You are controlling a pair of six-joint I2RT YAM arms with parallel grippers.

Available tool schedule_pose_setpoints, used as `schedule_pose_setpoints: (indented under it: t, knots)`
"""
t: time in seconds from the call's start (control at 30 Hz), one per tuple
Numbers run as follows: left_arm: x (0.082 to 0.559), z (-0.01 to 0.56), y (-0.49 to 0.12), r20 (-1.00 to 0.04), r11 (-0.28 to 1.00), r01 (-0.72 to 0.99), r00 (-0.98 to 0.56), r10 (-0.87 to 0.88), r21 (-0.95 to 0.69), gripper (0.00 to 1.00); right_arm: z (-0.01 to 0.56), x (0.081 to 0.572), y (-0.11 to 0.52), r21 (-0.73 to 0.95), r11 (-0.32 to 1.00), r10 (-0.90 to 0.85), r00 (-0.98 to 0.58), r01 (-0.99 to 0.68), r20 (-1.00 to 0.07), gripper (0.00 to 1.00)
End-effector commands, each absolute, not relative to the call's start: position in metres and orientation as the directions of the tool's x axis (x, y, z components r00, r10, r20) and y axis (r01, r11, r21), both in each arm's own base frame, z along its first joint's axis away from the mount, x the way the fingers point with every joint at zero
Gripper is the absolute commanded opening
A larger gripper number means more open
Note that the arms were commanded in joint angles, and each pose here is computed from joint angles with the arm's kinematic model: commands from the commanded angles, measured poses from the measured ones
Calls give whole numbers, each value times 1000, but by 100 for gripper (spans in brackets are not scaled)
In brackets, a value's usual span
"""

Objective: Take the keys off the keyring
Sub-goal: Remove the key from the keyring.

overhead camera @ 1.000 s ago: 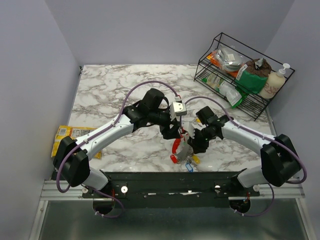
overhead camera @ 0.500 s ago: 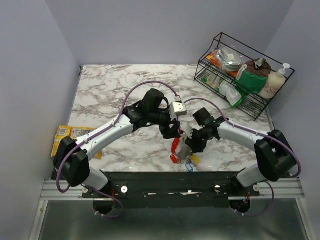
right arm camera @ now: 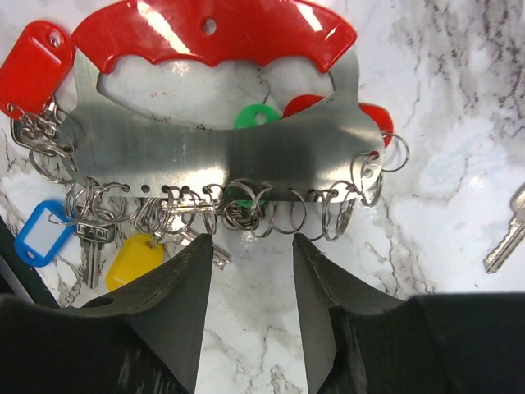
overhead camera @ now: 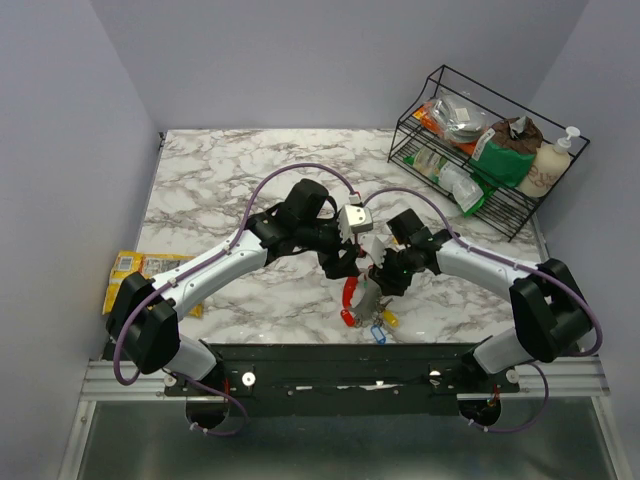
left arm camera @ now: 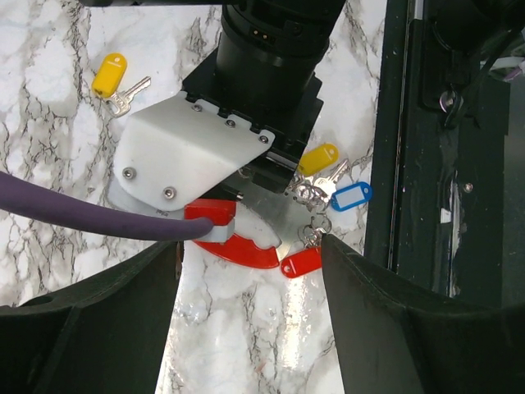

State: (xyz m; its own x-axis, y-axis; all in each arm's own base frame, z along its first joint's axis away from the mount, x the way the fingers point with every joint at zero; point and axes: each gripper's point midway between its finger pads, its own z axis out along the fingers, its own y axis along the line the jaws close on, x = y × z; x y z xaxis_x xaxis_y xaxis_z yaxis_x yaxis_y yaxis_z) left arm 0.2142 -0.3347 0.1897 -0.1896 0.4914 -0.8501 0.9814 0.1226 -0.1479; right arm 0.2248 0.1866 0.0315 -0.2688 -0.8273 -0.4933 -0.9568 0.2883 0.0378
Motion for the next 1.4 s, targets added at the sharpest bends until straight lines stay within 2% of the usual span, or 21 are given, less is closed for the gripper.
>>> schedule_pose_setpoints:
  t: [0.0, 0.33, 0.43, 0.47, 0.57, 0.77, 1.1, 1.37]
  knots:
    - [214, 195, -334, -863, 125, 985, -168, 477, -123, 77, 37, 232, 200, 75, 281, -807, -278, -957, -521, 53]
    - [215, 192, -335, -861, 125, 984, -170, 479, -125, 77, 26, 233, 201, 102, 279, -819, -292, -955, -494, 49]
    - [215, 191, -335, -861, 126, 984, -171, 480, -126, 77, 27, 228, 204, 131, 265, -815, -295, -955, -499, 39]
    - [215, 190, -335, -859, 128, 983, -175, 482, -128, 77, 29, 226, 204, 139, 259, -814, -293, -956, -501, 32]
    - [216, 190, -336, -858, 129, 983, -179, 481, -133, 77, 35, 223, 207, 152, 241, -807, -285, -959, -518, 18]
    - [215, 189, -335, -856, 129, 982, -183, 483, -138, 77, 59, 223, 214, 129, 218, -779, -252, -967, -573, 3]
    - [210, 190, -334, -858, 112, 983, -179, 481, -142, 77, 89, 220, 219, 98, 206, -735, -220, -974, -641, 1]
    - [202, 191, -335, -859, 85, 987, -159, 486, -135, 77, 121, 241, 226, 36, 297, -680, -238, -954, -693, 1]
